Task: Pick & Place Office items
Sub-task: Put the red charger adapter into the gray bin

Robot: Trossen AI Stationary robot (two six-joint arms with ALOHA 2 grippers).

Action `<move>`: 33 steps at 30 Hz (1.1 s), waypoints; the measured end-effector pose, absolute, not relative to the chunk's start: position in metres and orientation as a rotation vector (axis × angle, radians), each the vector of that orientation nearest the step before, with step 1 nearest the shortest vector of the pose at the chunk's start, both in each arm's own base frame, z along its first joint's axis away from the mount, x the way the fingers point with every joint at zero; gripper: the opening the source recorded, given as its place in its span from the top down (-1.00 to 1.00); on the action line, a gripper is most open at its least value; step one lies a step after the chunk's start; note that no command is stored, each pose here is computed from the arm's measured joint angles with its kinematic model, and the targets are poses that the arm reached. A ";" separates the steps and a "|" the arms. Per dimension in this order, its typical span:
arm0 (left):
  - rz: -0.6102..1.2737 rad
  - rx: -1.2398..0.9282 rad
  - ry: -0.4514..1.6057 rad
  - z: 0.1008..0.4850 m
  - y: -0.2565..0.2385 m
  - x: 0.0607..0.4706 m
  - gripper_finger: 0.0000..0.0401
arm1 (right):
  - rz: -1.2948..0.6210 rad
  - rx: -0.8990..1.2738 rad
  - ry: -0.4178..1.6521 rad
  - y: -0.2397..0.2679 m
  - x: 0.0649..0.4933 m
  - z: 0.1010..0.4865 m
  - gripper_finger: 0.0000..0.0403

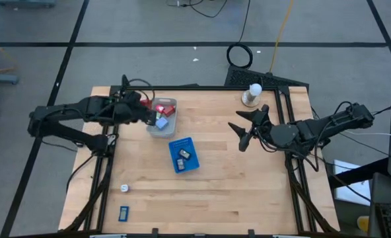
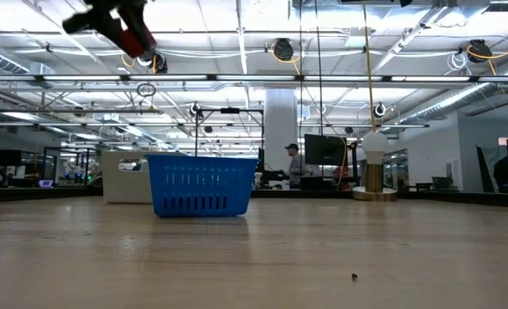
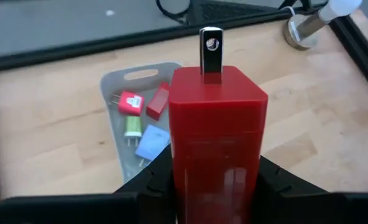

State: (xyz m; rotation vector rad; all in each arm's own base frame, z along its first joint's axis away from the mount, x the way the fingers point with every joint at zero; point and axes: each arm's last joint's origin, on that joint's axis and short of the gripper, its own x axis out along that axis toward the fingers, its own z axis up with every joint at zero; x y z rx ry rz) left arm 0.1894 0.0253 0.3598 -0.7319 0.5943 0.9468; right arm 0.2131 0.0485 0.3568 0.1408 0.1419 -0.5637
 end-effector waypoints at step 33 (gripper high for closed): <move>0.827 -0.984 0.629 0.222 0.119 0.181 0.42 | -0.625 0.137 0.137 0.036 0.216 0.357 -0.25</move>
